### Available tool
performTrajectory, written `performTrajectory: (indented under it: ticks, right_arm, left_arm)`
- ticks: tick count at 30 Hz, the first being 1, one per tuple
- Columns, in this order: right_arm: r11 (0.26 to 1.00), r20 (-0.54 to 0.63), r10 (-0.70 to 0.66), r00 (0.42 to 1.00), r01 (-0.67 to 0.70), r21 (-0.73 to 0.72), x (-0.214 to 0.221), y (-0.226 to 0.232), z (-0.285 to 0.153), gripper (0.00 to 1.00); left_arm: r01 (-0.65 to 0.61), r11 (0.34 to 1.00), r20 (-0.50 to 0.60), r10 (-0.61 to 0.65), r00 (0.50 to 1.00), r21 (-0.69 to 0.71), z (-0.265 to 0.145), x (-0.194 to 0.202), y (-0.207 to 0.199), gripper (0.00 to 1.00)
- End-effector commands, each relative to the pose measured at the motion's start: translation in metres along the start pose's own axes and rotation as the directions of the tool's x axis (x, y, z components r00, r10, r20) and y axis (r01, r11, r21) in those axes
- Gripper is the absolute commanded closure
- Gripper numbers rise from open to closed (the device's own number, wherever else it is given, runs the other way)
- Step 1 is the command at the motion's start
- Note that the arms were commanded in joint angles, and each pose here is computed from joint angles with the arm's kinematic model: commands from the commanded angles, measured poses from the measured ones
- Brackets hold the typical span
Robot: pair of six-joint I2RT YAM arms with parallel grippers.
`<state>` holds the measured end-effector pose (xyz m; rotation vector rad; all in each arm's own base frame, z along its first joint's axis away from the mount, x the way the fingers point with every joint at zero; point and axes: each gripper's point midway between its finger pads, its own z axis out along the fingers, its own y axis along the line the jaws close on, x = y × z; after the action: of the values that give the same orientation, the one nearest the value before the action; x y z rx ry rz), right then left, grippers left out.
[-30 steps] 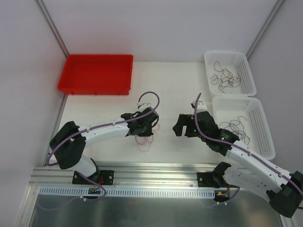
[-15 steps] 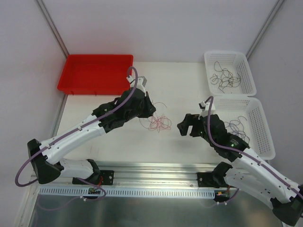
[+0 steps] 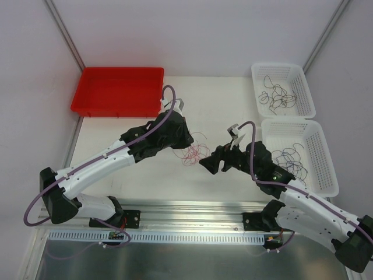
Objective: Untangle the cables
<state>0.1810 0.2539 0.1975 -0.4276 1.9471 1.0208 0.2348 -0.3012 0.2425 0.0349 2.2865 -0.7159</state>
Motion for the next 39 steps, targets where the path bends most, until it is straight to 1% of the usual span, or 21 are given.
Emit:
performTrajectory:
  ticks: [1, 5, 9, 15, 19, 21, 22, 24, 25, 27, 28, 29, 30, 33, 34, 35, 37, 38, 39]
  right_arm:
    - [0.988, 0.103, -0.040, 0.994, 0.055, -0.143, -0.031, 0.034, 0.005, 0.15]
    - [0.981, 0.102, -0.064, 0.993, 0.082, -0.177, -0.035, 0.042, 0.014, 0.17]
    - [0.970, 0.082, -0.119, 0.990, 0.133, -0.205, -0.034, 0.048, 0.024, 0.18]
    - [0.964, 0.049, -0.160, 0.986, 0.167, -0.206, -0.030, 0.046, 0.038, 0.18]
    - [0.964, 0.026, -0.175, 0.984, 0.176, -0.198, -0.024, 0.041, 0.045, 0.23]
    - [0.963, 0.012, -0.179, 0.984, 0.177, -0.204, -0.021, 0.041, 0.048, 0.32]
    - [0.963, 0.008, -0.178, 0.984, 0.176, -0.203, -0.020, 0.040, 0.048, 0.43]
    - [0.964, 0.008, -0.176, 0.984, 0.174, -0.200, -0.020, 0.040, 0.048, 0.56]
    - [0.966, 0.002, -0.176, 0.984, 0.173, -0.193, -0.018, 0.038, 0.047, 0.67]
    - [0.967, 0.010, -0.181, 0.983, 0.180, -0.181, -0.020, 0.037, 0.043, 0.79]
    - [0.968, -0.004, -0.184, 0.983, 0.181, -0.172, -0.018, 0.035, 0.040, 0.92]
    - [0.970, -0.003, -0.188, 0.982, 0.185, -0.159, -0.019, 0.033, 0.038, 0.98]
    - [0.970, 0.005, -0.191, 0.982, 0.189, -0.155, -0.021, 0.034, 0.034, 0.99]
    - [0.979, 0.003, -0.181, 0.983, 0.180, -0.097, -0.023, 0.026, 0.026, 0.99]
    - [0.983, -0.015, -0.174, 0.985, 0.173, -0.069, -0.021, 0.021, 0.022, 0.99]
    - [0.986, -0.008, -0.164, 0.986, 0.164, -0.020, -0.028, 0.016, 0.020, 0.99]
    - [0.989, -0.077, -0.137, 0.988, 0.140, 0.037, -0.020, 0.006, 0.016, 0.99]
    - [0.989, -0.088, -0.125, 0.988, 0.131, 0.071, -0.021, 0.001, 0.015, 0.99]
    - [0.990, -0.102, -0.106, 0.989, 0.115, 0.087, -0.024, 0.003, 0.013, 0.99]
  left_arm:
    - [0.025, 0.999, -0.021, -0.024, 0.999, 0.029, -0.002, 0.005, -0.009, 1.00]
    - [0.031, 0.999, -0.018, -0.030, 0.999, 0.040, -0.005, 0.004, -0.013, 1.00]
    - [0.033, 0.998, -0.019, -0.033, 0.999, 0.050, -0.007, 0.004, -0.014, 1.00]
    - [0.033, 0.997, -0.046, -0.030, 0.999, 0.064, -0.007, 0.010, -0.016, 1.00]
    - [0.029, 0.997, -0.046, -0.026, 0.999, 0.073, -0.010, 0.009, -0.017, 1.00]
    - [0.027, 0.997, -0.040, -0.024, 0.999, 0.072, -0.010, 0.008, -0.017, 1.00]
    - [0.022, 0.997, -0.038, -0.019, 0.999, 0.070, -0.011, 0.008, -0.016, 1.00]
    - [0.018, 0.998, -0.025, -0.016, 1.000, 0.063, -0.011, 0.006, -0.014, 1.00]
    - [0.014, 0.998, -0.018, -0.012, 1.000, 0.060, -0.012, 0.005, -0.012, 1.00]
    - [0.009, 0.999, -0.006, -0.009, 1.000, 0.054, -0.014, 0.003, -0.010, 0.98]
    - [0.000, 0.999, 0.008, -0.001, 1.000, 0.040, -0.015, 0.002, -0.005, 0.93]
    - [-0.004, 1.000, 0.018, 0.004, 1.000, 0.030, -0.016, 0.001, -0.002, 0.90]
    - [-0.007, 1.000, 0.032, 0.007, 0.999, 0.018, -0.016, 0.000, 0.002, 0.88]
    - [-0.007, 1.000, 0.072, 0.009, 0.997, -0.027, -0.021, -0.002, 0.020, 0.75]
    - [-0.002, 0.999, 0.094, 0.007, 0.996, -0.049, -0.025, -0.002, 0.030, 0.71]
    - [0.007, 0.998, 0.108, -0.001, 0.994, -0.056, -0.027, -0.004, 0.034, 0.63]
    - [0.015, 0.998, 0.131, -0.007, 0.991, -0.060, -0.035, -0.002, 0.044, 0.53]
    - [0.013, 0.998, 0.140, -0.005, 0.990, -0.059, -0.038, -0.002, 0.046, 0.43]
    - [0.004, 0.999, 0.143, 0.003, 0.990, -0.051, -0.040, -0.002, 0.046, 0.39]
